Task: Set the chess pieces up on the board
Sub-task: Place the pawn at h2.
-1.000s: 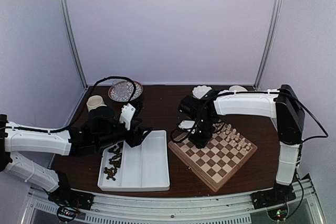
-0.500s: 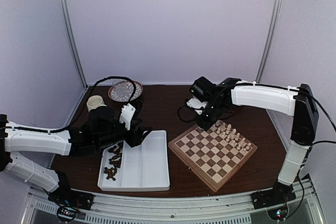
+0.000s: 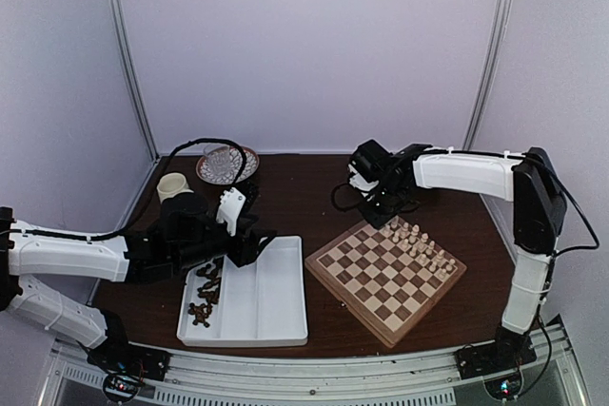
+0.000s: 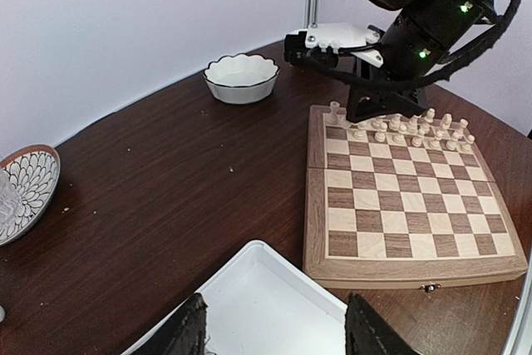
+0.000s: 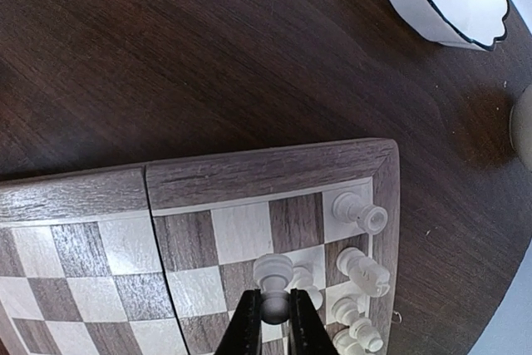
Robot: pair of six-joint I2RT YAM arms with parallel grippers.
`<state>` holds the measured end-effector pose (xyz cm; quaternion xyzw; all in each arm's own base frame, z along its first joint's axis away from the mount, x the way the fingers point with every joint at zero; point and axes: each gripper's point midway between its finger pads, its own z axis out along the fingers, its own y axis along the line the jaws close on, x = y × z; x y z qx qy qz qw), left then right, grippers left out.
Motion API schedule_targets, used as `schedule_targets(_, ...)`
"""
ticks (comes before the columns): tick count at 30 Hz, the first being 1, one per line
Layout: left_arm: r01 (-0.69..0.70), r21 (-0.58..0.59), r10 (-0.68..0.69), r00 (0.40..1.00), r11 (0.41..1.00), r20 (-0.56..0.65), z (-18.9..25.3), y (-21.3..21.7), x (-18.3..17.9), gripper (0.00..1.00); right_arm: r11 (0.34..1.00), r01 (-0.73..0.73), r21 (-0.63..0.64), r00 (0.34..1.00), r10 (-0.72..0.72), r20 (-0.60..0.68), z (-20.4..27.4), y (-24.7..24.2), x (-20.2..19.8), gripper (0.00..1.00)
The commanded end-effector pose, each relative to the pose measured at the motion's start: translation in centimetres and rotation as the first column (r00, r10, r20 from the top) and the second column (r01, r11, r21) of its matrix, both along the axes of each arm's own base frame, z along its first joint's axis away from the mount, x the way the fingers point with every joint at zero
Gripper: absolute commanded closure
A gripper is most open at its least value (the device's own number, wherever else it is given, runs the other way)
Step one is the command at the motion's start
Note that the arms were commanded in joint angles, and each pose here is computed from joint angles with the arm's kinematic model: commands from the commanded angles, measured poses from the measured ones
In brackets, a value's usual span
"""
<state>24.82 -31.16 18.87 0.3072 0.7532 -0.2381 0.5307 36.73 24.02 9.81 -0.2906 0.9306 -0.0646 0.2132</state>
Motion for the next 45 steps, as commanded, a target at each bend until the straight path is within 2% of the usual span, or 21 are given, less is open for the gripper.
schedule_targets(1,0.001,-0.026,0.000,1.000,1.000,0.018,0.8,-0.3,0.2,0.43,0.999,0.041,-0.018,0.998,-0.040,0.046,-0.3,-0.4,1.8,0.91)
schedule_targets(20,-0.008,-0.026,0.009,1.000,1.000,0.020,1.0,0.0,0.2,0.43,0.996,0.078,-0.047,0.997,-0.076,0.033,-2.3,-1.4,3.2,0.90)
schedule_targets(45,-0.006,-0.030,0.007,1.000,1.000,0.022,1.2,0.0,0.1,0.43,0.997,0.065,-0.037,0.998,-0.065,-0.017,-3.0,-1.2,2.8,0.84)
